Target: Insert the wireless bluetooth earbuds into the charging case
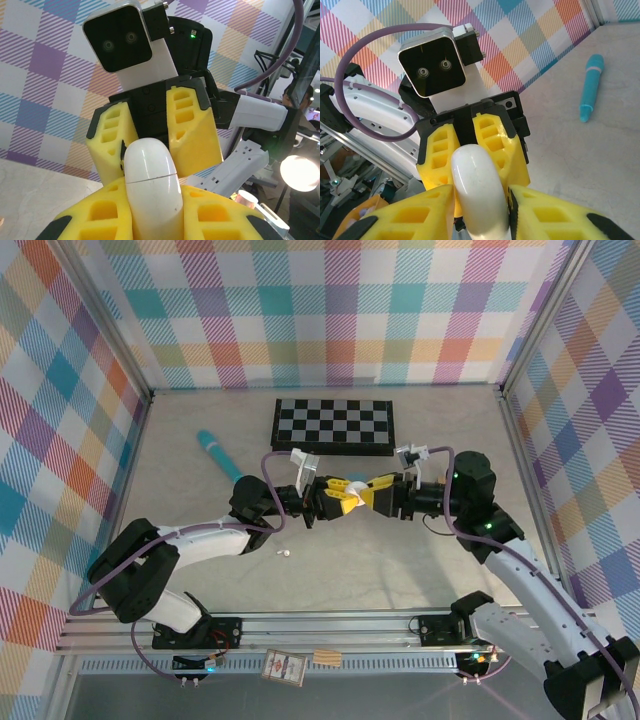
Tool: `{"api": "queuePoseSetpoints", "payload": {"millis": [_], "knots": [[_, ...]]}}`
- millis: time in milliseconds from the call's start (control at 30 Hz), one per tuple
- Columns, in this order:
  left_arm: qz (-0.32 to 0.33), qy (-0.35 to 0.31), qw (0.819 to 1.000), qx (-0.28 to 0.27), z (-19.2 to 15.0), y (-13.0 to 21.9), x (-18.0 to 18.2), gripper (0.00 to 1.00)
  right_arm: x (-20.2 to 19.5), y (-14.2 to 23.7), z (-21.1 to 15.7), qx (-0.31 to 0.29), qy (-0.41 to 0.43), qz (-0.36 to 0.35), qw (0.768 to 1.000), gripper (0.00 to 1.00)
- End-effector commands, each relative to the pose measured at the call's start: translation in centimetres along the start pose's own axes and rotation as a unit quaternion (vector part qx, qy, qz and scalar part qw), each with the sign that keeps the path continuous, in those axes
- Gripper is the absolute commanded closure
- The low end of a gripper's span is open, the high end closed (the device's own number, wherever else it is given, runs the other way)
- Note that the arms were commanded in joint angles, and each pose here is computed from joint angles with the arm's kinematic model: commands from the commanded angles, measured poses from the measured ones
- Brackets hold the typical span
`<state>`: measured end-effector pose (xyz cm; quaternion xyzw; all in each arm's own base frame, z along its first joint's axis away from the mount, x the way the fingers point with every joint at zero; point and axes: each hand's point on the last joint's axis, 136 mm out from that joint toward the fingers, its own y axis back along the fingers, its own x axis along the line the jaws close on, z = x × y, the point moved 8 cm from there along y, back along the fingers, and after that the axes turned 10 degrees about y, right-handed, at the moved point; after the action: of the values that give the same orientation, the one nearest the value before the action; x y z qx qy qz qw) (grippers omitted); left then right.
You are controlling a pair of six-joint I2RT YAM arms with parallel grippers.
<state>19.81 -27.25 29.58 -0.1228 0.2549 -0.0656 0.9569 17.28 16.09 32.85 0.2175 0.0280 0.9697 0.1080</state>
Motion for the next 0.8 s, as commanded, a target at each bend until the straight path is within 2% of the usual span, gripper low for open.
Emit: {"api": "queuePoseSetpoints", "payload": {"millis": [0,133,333,500,767], "knots": [[-0.025,-0.029,0.999,-0.018,1.7,-0.2,-1.5,0.93,1.0,0.3,0.6,-0.01,0.034,0.021,0.999,0.71],[-0.02,-0.025,0.999,-0.017,1.4,-0.1,-1.1,0.84,1.2,0.7,0.7,-0.013,0.045,0.003,0.999,0.76],[-0.017,-0.022,0.999,-0.016,1.3,-0.1,-0.9,0.68,1.5,1.1,1.0,0.0,0.064,-0.015,0.998,0.78],[-0.014,-0.027,0.999,-0.015,1.3,0.2,-0.8,0.46,1.3,1.2,1.1,0.027,0.08,-0.043,0.996,0.78],[-0.008,-0.03,0.999,0.021,-0.3,0.4,1.1,0.42,0.8,1.0,1.5,0.099,0.098,-0.059,0.988,0.79]]}}
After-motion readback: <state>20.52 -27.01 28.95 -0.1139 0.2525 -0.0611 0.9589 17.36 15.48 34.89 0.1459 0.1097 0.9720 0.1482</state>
